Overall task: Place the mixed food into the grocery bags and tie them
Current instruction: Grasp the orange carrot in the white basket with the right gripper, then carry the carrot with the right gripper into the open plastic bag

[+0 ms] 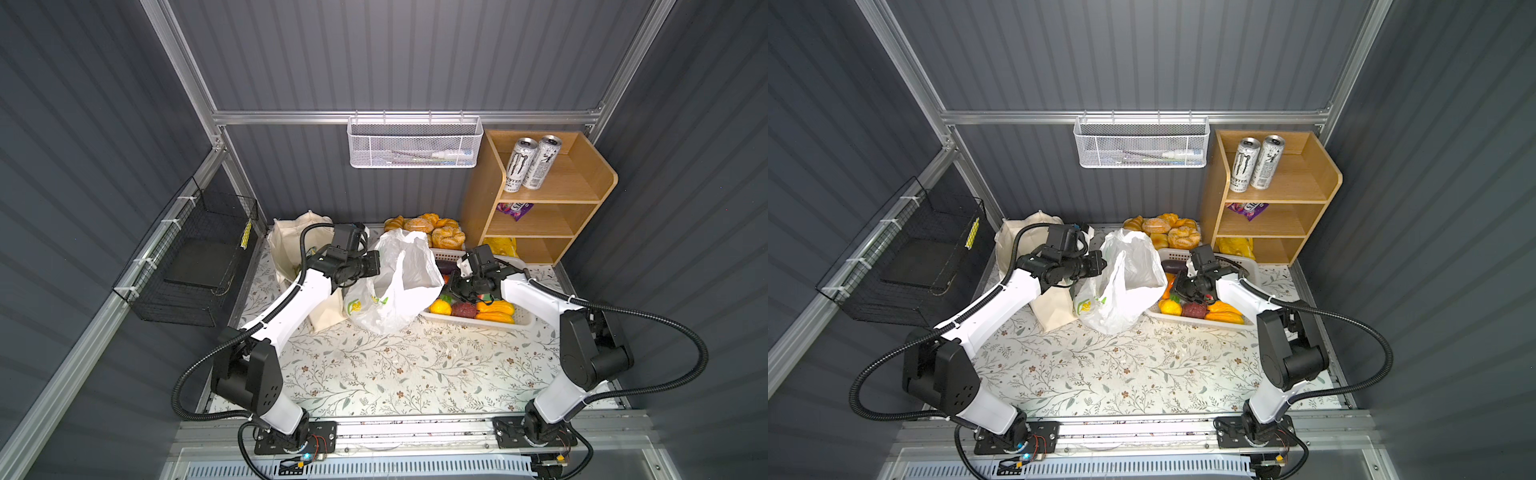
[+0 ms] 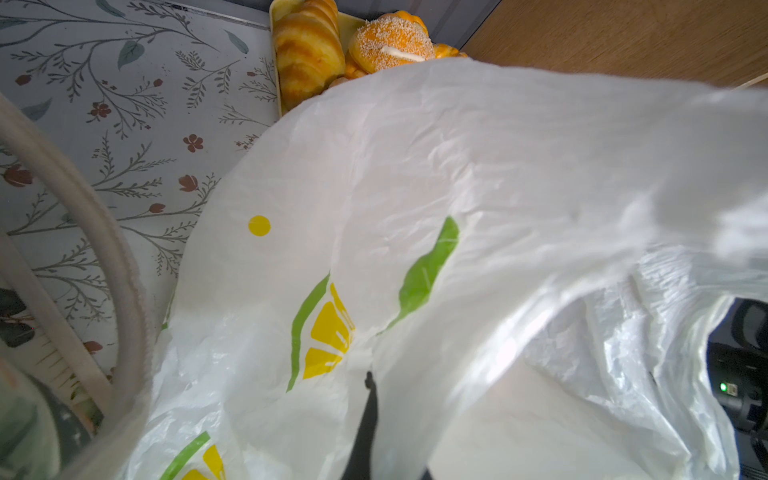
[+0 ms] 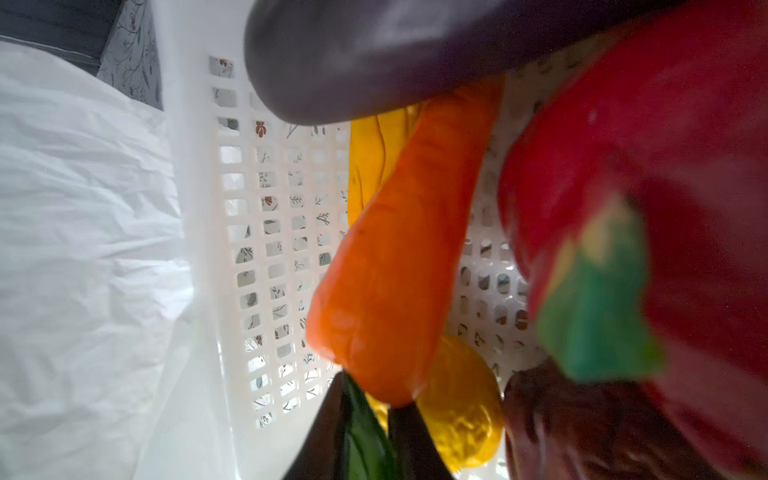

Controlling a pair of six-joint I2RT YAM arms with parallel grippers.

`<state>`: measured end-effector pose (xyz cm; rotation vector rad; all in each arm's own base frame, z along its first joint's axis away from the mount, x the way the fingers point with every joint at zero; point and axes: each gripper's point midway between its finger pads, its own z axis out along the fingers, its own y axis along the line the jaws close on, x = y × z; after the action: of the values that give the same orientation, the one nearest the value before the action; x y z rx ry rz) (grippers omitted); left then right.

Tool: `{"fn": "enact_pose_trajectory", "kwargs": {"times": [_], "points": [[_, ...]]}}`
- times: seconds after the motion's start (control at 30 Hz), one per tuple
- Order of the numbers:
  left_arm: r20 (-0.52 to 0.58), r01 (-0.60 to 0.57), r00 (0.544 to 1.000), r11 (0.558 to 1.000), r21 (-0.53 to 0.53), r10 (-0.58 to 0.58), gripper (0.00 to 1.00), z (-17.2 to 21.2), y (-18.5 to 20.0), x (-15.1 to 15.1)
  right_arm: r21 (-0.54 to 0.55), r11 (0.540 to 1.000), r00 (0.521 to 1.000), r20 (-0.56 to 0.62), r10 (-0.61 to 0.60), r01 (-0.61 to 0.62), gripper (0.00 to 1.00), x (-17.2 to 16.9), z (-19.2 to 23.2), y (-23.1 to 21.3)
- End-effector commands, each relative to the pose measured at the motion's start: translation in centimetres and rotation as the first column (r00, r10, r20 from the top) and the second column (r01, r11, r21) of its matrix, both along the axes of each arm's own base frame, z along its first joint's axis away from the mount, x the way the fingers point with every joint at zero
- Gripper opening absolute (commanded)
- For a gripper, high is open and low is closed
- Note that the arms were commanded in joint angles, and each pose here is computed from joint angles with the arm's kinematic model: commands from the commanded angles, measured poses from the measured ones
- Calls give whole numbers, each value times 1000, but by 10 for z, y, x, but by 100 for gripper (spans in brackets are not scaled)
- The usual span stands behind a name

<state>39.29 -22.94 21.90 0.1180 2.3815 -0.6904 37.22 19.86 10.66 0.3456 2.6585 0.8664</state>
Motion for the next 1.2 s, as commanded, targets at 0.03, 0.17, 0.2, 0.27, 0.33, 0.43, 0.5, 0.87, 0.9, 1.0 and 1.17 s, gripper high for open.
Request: {"fn": "enact_pose_trajectory", "kwargs": {"times": [0.03, 0.17, 0.2, 0.27, 0.33, 0.43, 0.5, 0.87, 0.9, 1.0, 1.17], "points": [[6, 4, 1000, 1000, -20, -4, 0, 6, -1, -1, 46, 999, 998, 68, 4, -7, 12, -3, 29, -3], [8, 5, 1000, 1000, -19, -5, 0, 7, 0, -1, 79, 997, 993, 119, 15, -25, 9, -14, 55, -5], [7, 4, 1000, 1000, -17, -4, 0, 6, 0, -1, 82, 996, 991, 132, 15, -26, 8, -18, 62, -7], [5, 5, 1000, 1000, -19, -5, 0, 6, -1, -1, 99, 994, 987, 158, 21, -37, 7, -23, 76, -8], [5, 6, 1000, 1000, -20, -6, 0, 6, -1, -1, 106, 993, 981, 192, 29, -50, 6, -29, 94, -10], [6, 7, 1000, 1000, -21, -7, 0, 6, -2, 0, 106, 991, 968, 247, 51, -79, 5, -38, 125, -12], [6, 8, 1000, 1000, -23, -8, 0, 7, -2, 0, 107, 989, 954, 292, 70, -105, 4, -45, 151, -12], [4, 6, 1000, 1000, -19, -6, 0, 7, -1, 0, 231, 896, 844, 482, 233, -380, 5, -108, 271, 10], [5, 6, 1000, 1000, -17, -5, 0, 7, -1, 0, 247, 878, 832, 495, 249, -410, 5, -117, 278, 12], [5, 2, 1000, 1000, -18, -2, 0, 7, -1, 1, 291, 817, 791, 539, 290, -498, 6, -149, 299, 16], [3, 0, 1000, 1000, -22, 1, 0, 6, -3, 3, 325, 760, 762, 560, 324, -562, 7, -187, 309, 16]]}}
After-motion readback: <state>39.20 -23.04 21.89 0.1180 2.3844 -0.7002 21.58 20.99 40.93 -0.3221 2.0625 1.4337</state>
